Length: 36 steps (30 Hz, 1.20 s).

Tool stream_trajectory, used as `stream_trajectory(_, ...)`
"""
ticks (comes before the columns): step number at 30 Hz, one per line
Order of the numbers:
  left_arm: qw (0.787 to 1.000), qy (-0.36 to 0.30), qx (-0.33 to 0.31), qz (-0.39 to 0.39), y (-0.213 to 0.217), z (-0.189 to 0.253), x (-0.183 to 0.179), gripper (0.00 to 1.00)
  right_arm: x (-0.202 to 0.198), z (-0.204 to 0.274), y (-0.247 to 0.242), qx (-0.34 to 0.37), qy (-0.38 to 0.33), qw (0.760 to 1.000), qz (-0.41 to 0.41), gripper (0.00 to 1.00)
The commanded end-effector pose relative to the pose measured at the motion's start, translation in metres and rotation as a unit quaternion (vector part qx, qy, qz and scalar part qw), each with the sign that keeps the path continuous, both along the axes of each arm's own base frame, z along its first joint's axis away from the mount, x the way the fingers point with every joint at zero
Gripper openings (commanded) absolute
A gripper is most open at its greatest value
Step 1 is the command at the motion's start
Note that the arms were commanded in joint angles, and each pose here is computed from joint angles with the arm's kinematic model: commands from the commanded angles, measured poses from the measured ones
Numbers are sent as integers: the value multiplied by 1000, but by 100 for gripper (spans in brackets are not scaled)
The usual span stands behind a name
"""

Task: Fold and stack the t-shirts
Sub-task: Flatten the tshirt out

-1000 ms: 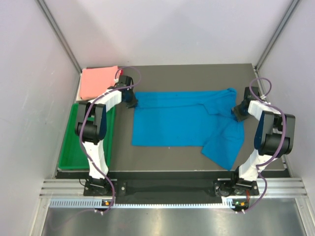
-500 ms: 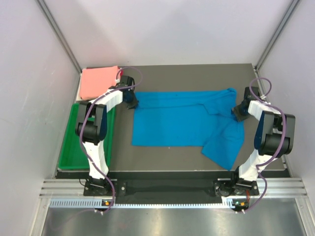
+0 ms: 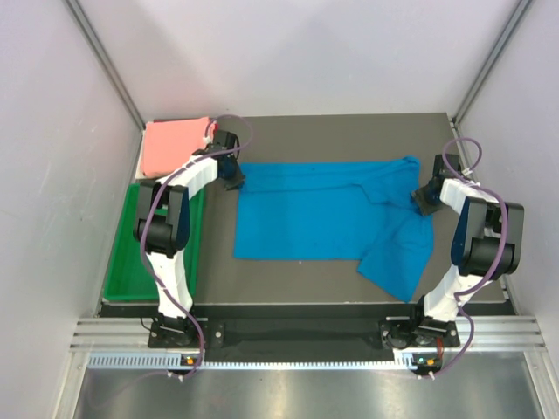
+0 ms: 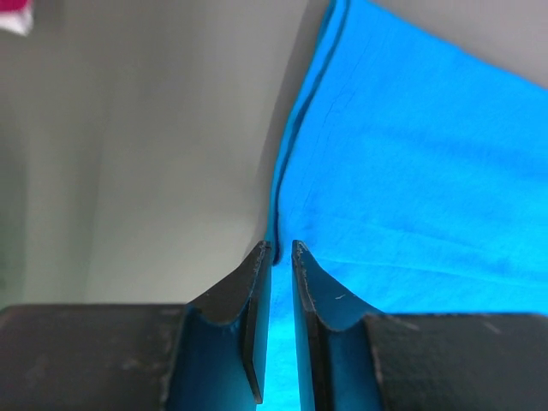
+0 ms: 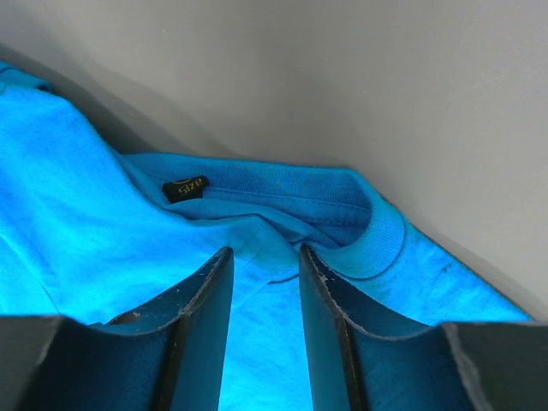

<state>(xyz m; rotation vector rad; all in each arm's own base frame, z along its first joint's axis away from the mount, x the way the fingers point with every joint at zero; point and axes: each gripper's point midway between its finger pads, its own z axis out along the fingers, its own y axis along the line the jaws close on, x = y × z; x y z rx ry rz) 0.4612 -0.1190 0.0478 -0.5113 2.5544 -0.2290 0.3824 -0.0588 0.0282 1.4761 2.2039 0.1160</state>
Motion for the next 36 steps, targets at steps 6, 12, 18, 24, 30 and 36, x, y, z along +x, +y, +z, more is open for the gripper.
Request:
stream_trajectory(6,999,-33,5,2,-1,27,16,21,2,-5,-5,-10,-6,1000,-1,37)
stream_trajectory(12,999,-26,19,10,4,23,12,21,2,-4,-5,-9,-6,1000,-1,37)
stream_trajectory(18,1000,-21,18,11,4,18,9,24,3,-3,-5,-9,-8,1000,0,36)
stream_trajectory(24,1000,-9,11,10,1,7,7,24,2,-4,-5,-7,-7,1000,-2,37)
stream_trajectory(30,1000,-5,11,11,0,2,8,24,3,-5,-6,-5,-7,1000,-3,36)
stream_trajectory(36,1000,1,11,9,-2,-4,8,23,1,-7,-6,-4,-5,1000,-3,36)
